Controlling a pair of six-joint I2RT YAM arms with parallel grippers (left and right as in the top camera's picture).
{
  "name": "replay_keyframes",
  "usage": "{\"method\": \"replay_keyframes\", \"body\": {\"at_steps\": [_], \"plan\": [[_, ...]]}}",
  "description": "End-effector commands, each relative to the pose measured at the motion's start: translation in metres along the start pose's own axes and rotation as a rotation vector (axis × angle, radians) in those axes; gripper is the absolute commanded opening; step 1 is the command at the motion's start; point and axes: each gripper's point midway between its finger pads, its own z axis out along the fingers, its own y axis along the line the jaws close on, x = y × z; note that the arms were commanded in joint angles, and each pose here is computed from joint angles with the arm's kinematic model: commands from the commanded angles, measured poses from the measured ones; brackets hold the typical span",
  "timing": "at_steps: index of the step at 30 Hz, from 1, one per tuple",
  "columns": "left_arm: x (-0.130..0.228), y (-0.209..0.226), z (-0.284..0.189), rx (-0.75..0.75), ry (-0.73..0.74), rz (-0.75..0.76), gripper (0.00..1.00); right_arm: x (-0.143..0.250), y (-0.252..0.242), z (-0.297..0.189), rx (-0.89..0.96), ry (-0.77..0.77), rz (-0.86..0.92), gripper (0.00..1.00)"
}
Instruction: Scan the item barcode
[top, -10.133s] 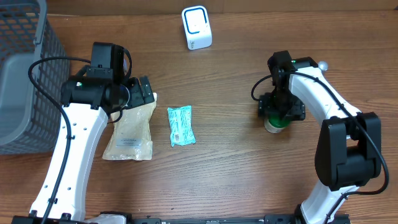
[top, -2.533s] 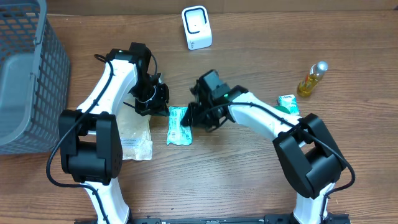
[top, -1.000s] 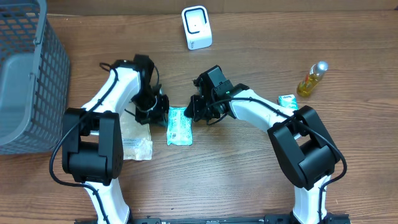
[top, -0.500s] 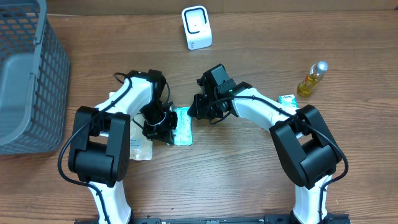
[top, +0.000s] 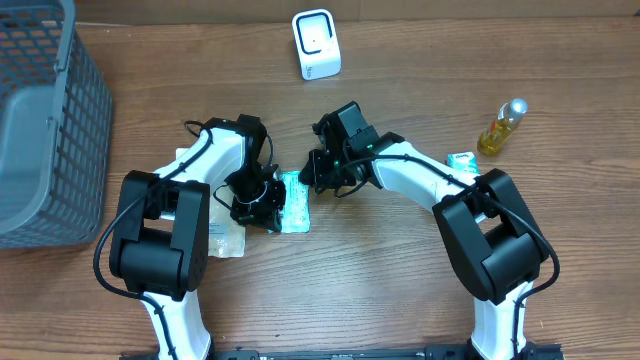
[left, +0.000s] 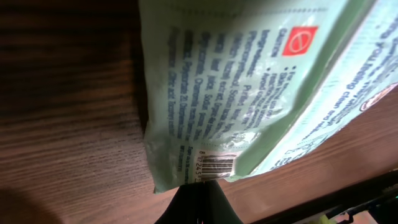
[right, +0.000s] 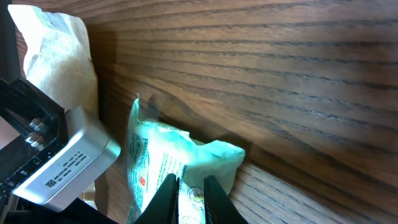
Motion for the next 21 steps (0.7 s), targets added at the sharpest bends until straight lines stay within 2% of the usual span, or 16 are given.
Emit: {"method": "replay_keyframes", "body": {"at_steps": [1,9,21], "plan": [[0.001,0.0,0.005,0.008,0.01,-0.005,0.04,-0.016,0.023,-0.015,-0.04,-0.056,-0.058,0.11],[0.0,0.0,0.005,0.009,0.006,-0.003,0.04,-0.014,0.028,-0.011,-0.041,-0.059,-0.075,0.11],[-0.002,0.0,0.005,0.01,0.0,-0.001,0.04,-0.002,0.014,0.008,0.087,-0.056,-0.086,0.09]]}}
